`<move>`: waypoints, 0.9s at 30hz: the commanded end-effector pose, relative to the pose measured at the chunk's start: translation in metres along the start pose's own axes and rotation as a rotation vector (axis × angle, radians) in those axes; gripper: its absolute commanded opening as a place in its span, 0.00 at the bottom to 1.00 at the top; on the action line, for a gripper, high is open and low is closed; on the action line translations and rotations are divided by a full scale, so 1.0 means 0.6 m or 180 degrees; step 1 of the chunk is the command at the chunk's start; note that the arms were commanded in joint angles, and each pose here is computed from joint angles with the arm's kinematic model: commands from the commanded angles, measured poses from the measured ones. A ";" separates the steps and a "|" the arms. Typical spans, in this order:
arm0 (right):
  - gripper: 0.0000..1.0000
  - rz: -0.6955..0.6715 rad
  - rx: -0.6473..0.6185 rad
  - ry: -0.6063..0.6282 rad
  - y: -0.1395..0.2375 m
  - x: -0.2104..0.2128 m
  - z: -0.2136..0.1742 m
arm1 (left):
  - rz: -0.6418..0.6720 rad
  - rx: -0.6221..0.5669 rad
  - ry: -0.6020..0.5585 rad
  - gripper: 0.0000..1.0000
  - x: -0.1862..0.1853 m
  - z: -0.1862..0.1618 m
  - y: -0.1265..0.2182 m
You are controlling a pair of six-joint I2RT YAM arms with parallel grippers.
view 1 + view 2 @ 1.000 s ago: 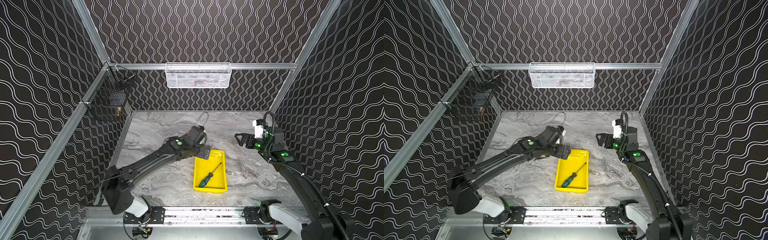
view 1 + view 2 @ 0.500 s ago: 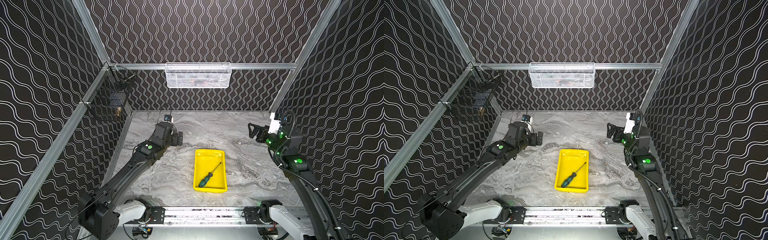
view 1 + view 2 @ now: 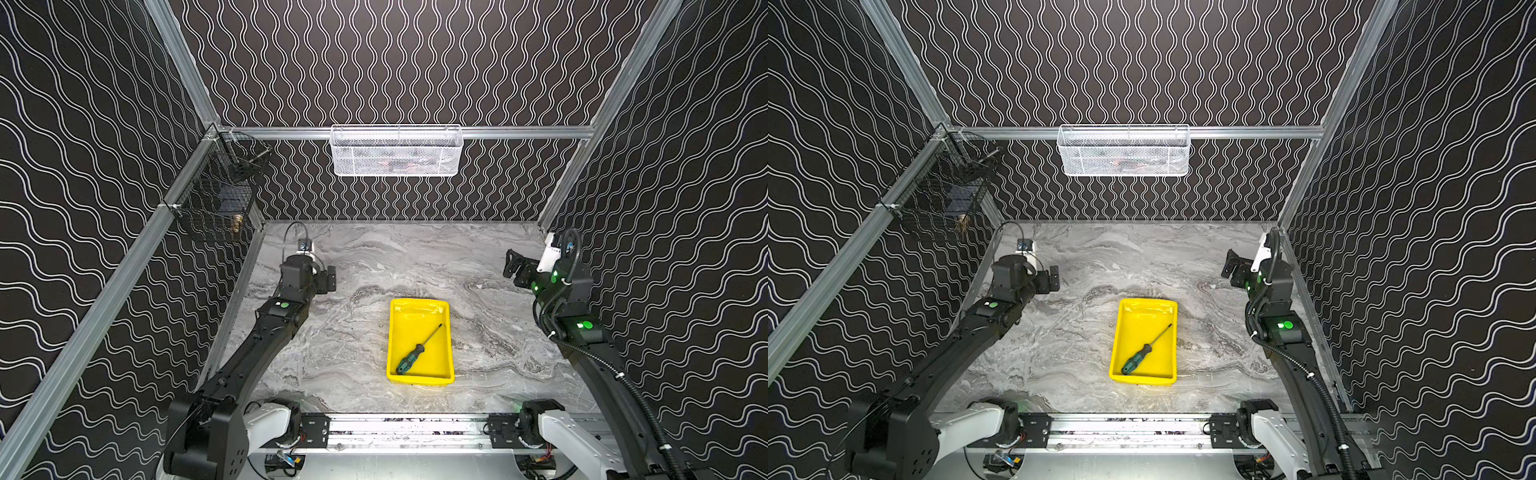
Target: Put the screwdriver in the bin
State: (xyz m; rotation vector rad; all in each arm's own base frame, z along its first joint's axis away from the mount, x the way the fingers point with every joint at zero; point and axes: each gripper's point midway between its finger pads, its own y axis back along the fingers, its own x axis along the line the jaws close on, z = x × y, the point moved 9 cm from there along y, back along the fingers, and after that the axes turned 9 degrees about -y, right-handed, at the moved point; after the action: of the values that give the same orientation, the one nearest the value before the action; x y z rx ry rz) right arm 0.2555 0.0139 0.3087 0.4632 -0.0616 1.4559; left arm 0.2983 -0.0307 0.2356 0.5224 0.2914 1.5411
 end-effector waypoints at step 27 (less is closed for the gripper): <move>1.00 0.0170 -0.1003 0.0188 -0.029 -0.065 -0.121 | 0.0080 -0.0633 0.0124 0.99 0.060 -0.114 -0.046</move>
State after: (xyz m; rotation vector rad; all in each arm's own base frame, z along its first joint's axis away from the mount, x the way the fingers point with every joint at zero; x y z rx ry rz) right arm 0.2526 0.0035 0.2158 0.1902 -0.1404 1.4781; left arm 0.2866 0.0156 0.1634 0.3901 0.2249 1.5895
